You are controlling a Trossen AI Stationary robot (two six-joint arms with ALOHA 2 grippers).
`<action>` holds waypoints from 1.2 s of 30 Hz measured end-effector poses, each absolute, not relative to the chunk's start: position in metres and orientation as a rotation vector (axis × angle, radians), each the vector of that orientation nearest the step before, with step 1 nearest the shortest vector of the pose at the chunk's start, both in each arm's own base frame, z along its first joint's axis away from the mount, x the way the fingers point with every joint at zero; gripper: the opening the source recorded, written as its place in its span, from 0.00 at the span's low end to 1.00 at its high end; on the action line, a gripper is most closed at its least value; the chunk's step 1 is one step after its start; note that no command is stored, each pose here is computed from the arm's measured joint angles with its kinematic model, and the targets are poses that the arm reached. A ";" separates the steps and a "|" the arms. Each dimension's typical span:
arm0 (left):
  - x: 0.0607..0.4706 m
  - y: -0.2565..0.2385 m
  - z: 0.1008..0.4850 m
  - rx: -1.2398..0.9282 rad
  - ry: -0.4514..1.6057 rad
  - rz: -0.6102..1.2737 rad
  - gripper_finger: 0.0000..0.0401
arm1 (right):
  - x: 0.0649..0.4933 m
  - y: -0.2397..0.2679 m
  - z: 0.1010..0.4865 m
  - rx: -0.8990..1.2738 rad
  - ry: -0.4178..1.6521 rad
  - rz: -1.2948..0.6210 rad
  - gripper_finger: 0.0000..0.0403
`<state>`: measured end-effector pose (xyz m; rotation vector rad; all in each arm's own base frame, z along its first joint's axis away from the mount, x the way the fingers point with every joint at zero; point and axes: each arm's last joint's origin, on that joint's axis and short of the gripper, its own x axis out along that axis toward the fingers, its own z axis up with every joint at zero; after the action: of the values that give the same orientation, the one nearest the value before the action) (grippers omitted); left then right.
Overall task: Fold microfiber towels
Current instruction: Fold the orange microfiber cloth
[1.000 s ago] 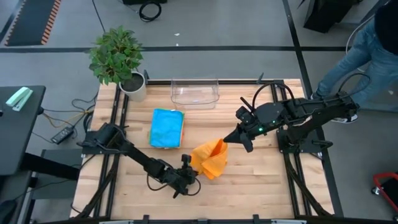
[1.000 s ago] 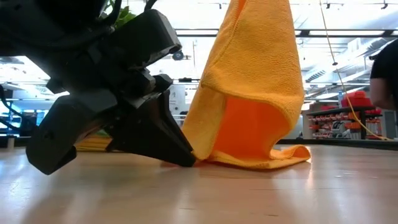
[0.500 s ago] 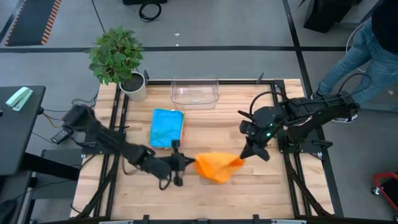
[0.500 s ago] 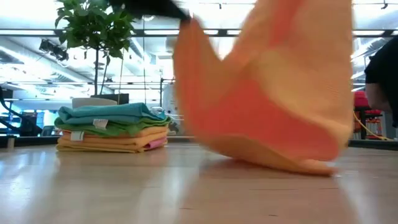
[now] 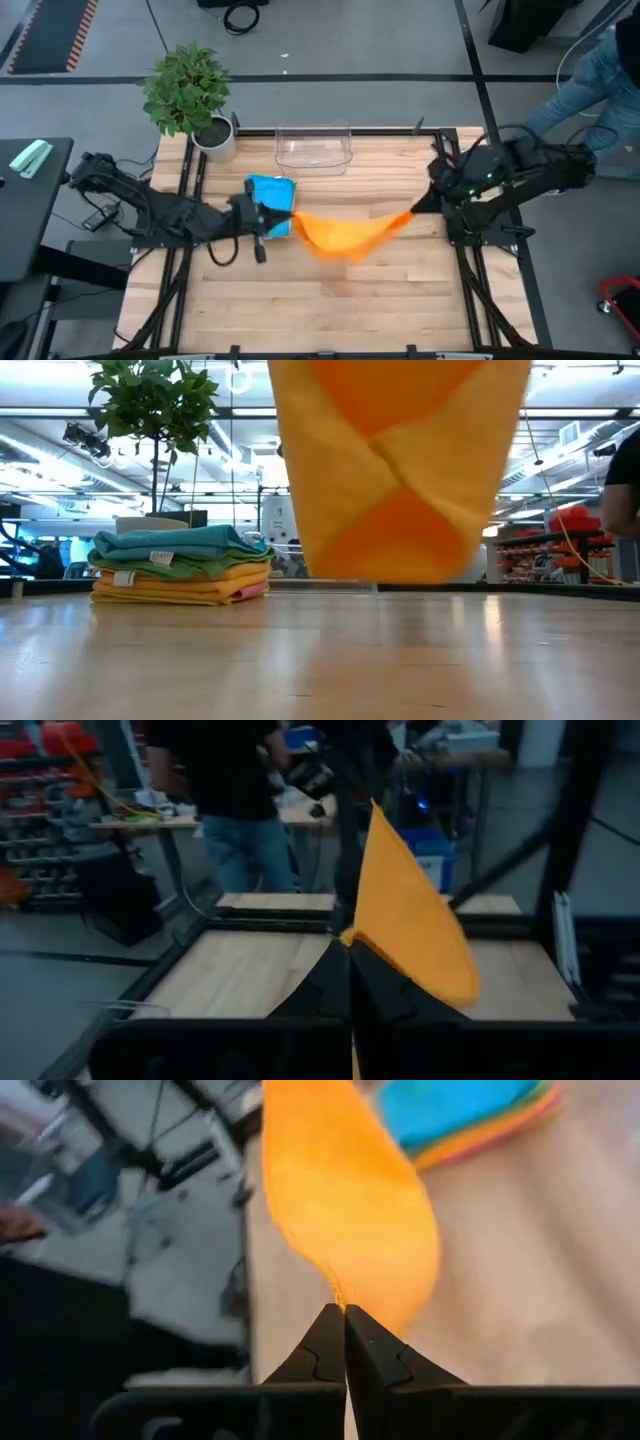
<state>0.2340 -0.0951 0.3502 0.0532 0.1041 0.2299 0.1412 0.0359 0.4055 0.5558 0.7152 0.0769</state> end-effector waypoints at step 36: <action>0.233 -0.114 0.333 -0.526 0.276 -0.037 0.00 | 0.165 0.045 0.370 0.488 1.201 0.068 0.01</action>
<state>0.2326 -0.1145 0.3330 -0.5265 0.2758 -0.0369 0.1652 0.0446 0.3703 0.4879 1.2008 0.0682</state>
